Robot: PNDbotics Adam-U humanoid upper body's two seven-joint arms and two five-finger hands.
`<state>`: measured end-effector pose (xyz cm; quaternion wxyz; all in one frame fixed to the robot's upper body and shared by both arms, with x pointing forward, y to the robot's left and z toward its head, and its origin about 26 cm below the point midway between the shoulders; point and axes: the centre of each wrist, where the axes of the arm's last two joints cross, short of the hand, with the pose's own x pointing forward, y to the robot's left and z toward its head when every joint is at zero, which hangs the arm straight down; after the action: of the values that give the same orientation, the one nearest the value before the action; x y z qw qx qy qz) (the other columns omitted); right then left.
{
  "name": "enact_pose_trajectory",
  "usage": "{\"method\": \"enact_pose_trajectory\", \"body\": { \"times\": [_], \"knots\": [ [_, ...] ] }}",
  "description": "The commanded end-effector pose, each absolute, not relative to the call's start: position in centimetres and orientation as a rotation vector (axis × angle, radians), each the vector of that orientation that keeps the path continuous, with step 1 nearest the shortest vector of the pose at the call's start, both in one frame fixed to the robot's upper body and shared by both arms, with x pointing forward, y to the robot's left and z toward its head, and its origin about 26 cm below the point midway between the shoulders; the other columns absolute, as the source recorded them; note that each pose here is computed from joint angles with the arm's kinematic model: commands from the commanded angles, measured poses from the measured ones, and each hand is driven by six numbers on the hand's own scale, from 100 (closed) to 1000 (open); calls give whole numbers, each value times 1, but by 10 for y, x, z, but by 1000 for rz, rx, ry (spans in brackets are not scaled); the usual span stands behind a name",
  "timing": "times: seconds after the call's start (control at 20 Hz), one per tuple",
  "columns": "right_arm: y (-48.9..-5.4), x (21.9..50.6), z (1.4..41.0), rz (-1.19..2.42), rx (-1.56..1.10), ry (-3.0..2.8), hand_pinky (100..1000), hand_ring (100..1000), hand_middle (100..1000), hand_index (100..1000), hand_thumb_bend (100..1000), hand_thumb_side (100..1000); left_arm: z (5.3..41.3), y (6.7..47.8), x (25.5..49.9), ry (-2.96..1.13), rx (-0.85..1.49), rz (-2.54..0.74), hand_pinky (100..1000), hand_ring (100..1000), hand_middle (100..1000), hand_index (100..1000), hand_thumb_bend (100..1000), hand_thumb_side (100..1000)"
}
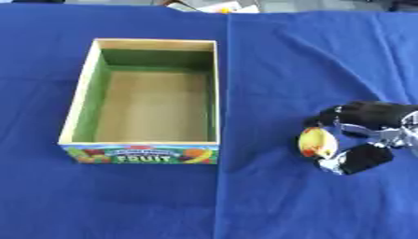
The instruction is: Pick up objects on the table and place them in the box.
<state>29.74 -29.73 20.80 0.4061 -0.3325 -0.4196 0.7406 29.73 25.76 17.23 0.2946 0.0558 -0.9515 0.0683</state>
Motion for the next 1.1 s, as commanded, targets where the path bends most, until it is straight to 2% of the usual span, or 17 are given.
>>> {"method": "enact_pose_trajectory", "body": {
  "times": [0.05, 0.5, 0.8, 1.1],
  "knots": [
    [-301, 293, 223, 1872, -924, -1054, 862, 852, 810, 978, 265, 805, 178, 259, 295, -2557, 154, 159, 553, 830, 828, 720, 100, 994],
    [-305, 296, 214, 1897, -928, -992, 857, 851, 772, 952, 287, 791, 178, 258, 295, -2555, 149, 152, 553, 830, 828, 719, 100, 993],
    [-303, 301, 211, 1899, -935, -991, 831, 827, 693, 916, 292, 749, 178, 257, 295, -2552, 142, 146, 552, 830, 829, 719, 100, 988],
    [-302, 305, 208, 1879, -959, -1004, 757, 750, 558, 809, 100, 457, 177, 257, 295, -2550, 141, 142, 553, 831, 830, 718, 100, 988]
  ]
}}
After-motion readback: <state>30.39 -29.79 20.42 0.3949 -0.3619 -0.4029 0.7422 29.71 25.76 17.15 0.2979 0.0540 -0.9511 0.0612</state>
